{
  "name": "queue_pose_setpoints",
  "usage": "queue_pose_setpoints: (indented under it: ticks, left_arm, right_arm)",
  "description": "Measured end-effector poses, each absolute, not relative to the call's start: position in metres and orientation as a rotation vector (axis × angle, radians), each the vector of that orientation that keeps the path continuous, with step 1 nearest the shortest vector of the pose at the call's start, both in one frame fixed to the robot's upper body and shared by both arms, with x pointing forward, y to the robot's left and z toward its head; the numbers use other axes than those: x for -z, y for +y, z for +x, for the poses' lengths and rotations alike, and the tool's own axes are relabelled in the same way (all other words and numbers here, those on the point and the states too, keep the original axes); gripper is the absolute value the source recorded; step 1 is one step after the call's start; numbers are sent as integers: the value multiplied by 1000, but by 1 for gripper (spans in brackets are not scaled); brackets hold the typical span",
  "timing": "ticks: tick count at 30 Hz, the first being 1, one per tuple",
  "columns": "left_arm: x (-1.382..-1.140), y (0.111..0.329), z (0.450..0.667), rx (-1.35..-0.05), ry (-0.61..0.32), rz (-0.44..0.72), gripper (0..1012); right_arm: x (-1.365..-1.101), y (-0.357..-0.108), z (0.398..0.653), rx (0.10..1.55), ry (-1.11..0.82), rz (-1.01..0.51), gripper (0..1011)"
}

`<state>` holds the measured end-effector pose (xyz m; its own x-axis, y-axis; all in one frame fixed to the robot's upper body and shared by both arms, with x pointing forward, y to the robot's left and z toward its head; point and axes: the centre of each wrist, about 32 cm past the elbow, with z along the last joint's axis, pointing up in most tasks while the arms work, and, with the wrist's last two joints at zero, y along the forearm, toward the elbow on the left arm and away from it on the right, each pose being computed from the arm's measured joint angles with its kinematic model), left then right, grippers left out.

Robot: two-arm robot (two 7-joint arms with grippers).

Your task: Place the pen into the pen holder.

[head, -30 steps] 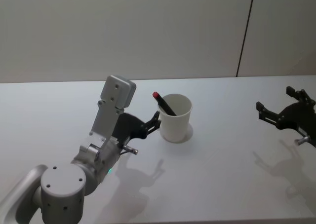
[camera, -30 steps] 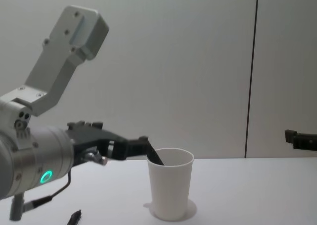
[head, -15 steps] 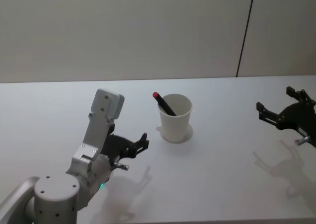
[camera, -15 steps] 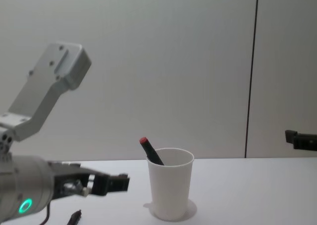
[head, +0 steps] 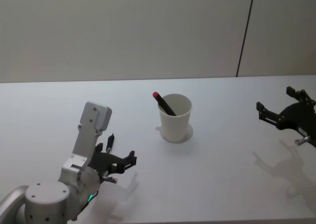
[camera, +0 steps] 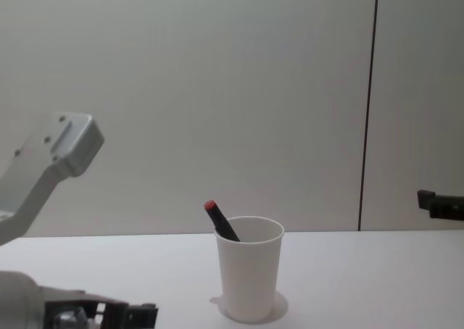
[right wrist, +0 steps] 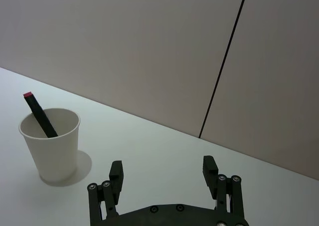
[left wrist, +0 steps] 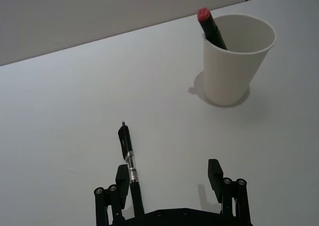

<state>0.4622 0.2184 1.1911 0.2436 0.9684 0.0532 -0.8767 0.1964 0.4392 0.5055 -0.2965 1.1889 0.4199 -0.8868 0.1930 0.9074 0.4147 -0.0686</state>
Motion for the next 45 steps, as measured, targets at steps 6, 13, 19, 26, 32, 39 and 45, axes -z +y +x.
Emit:
queue_pose_setpoints:
  ticks: [6,13,19,26,32,39,45]
  left_arm:
    - [-1187,224,464,-1326,282,449,1003]
    - [-1184,230,469,-1339,297,470,1003]
    - [-1181,236,476,-1340,306,476,1003]
    - [-1177,241,483,-1337,318,465,1003]
    - [-1172,244,488,-1333,328,453,1003]
    - [-1167,248,494,-1321,343,438,1003]
    - [-1165,249,498,-1314,353,438,1003]
  right_arm:
    - [-1189,-296,506,1131,-134,-172,1002]
    - [-1189,-296,506,1131,-134,-172,1002]
    - [-1189,-296,506,1131,-134,-172,1002]
    - [-1189,-296,506,1131,-134,-172,1002]
    - [-1189,-296,506,1131,-134,-172,1002]
    - [-1189,-296,506,1131,-134,-172,1002]
    - [-1189,-296,506,1131,-134,-172,1002]
